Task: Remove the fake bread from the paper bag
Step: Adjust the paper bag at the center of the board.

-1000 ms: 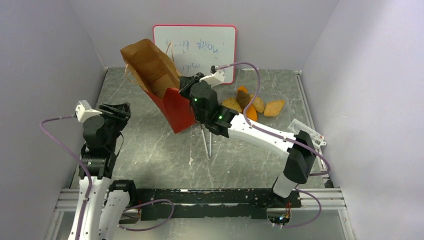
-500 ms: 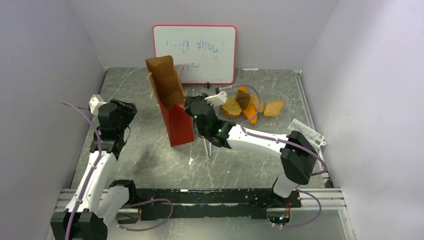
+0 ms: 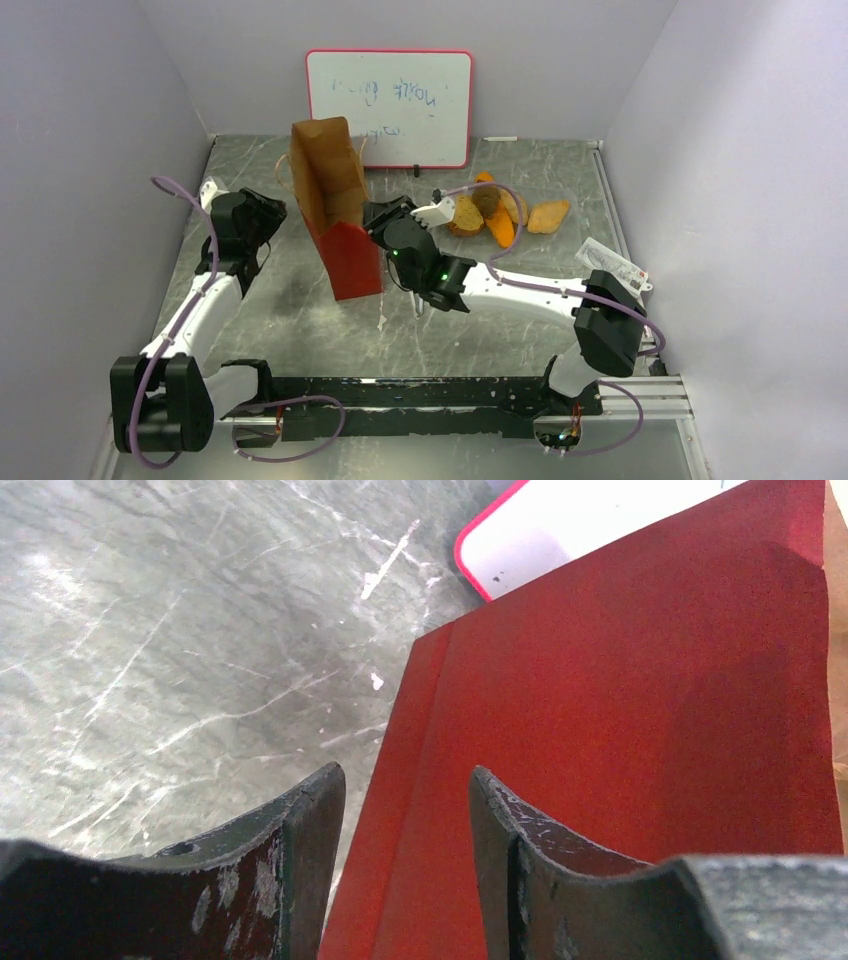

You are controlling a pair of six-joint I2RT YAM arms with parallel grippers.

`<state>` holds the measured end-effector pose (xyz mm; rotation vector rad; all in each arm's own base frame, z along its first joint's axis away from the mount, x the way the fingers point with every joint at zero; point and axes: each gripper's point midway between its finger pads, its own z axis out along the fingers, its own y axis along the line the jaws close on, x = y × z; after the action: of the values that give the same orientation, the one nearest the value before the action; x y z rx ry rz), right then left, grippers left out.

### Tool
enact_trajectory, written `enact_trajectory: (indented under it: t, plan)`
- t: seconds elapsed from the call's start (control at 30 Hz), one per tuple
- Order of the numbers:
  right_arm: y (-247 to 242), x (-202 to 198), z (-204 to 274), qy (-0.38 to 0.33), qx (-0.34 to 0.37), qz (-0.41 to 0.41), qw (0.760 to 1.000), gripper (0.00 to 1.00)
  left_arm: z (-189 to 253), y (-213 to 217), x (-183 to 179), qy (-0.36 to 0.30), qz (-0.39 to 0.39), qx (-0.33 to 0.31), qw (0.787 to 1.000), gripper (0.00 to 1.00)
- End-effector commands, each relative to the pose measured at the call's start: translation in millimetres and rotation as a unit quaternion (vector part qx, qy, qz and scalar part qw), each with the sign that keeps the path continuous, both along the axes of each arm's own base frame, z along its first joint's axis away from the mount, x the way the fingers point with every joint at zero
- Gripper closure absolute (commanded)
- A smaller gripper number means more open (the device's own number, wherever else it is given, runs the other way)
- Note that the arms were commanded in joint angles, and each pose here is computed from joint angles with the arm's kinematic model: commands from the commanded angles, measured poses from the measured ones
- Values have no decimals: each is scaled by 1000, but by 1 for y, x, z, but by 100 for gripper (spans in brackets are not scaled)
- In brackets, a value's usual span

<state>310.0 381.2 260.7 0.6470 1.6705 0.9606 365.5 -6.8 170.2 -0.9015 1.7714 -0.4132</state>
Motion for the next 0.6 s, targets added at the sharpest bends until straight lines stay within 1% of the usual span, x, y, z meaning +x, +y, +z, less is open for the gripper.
enact_trajectory:
  t: [0.0, 0.13, 0.33, 0.47, 0.57]
  plan:
    - [2, -6, 1, -1, -3, -1, 1000, 57, 33, -12, 23, -57, -42, 1, 998, 57]
    - [9, -8, 0, -2, -8, 9, 1000, 52, 32, -19, 33, -57, -61, -2, 996, 58]
    - [9, -10, 0, -6, -25, 9, 1000, 44, 30, -24, 40, -56, -70, -4, 996, 58]
    - [3, -13, 5, -18, -42, 7, 999, 42, 30, -20, 38, -50, -59, 3, 997, 57]
    - [4, -16, 18, -38, -80, 14, 996, 38, 30, -12, 32, -42, -39, 11, 998, 56]
